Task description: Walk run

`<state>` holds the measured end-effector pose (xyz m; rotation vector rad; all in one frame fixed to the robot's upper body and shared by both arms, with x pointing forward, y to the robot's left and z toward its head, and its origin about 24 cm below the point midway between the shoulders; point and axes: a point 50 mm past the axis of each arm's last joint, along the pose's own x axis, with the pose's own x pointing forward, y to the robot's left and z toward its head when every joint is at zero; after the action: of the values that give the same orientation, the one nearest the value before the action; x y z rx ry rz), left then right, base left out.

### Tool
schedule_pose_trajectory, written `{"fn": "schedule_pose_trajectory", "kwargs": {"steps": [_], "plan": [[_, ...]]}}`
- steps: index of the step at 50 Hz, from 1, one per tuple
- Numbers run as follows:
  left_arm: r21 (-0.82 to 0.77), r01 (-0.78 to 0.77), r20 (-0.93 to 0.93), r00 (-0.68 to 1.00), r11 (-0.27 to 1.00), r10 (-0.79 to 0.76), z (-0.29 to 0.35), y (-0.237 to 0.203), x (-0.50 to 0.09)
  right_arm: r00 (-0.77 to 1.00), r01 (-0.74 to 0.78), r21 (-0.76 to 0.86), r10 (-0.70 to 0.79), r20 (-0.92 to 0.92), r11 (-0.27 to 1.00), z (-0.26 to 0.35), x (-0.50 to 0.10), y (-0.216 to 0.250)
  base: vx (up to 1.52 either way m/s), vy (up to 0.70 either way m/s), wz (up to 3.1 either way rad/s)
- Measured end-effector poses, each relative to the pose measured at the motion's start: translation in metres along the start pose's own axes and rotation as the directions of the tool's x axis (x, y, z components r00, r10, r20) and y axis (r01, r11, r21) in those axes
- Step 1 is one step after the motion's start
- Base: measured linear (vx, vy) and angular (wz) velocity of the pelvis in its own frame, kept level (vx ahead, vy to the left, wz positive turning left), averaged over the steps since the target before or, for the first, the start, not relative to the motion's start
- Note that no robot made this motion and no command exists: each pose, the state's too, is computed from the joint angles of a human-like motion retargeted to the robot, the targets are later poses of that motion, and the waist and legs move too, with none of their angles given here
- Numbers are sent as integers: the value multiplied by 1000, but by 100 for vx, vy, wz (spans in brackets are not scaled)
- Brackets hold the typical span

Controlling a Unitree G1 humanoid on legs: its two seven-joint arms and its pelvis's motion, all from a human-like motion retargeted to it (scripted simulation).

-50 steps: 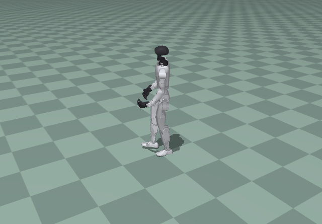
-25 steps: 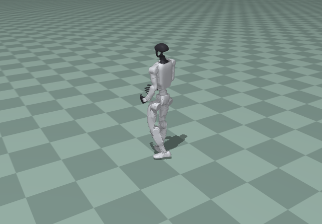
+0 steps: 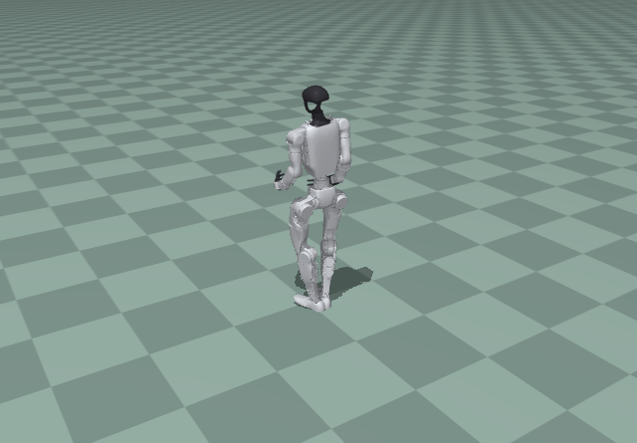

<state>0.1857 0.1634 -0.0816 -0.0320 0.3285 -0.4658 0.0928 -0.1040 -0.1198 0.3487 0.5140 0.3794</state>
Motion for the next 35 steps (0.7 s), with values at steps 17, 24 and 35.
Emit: {"fn": "schedule_pose_trajectory", "kwargs": {"steps": [17,24,35], "plan": [[-127,-12,-149,989,992,-7,-46,-37,-24,988,-111,-23,113,101,994,42,40,-1,17,-2,33],[26,62,-226,973,998,-55,-51,-9,-54,982,-94,-26,97,164,995,65,57,-3,38,-2,11],[79,-82,-248,964,993,99,-45,28,-60,955,159,-455,-253,-154,876,-4,-3,-42,63,-15,3]]}}
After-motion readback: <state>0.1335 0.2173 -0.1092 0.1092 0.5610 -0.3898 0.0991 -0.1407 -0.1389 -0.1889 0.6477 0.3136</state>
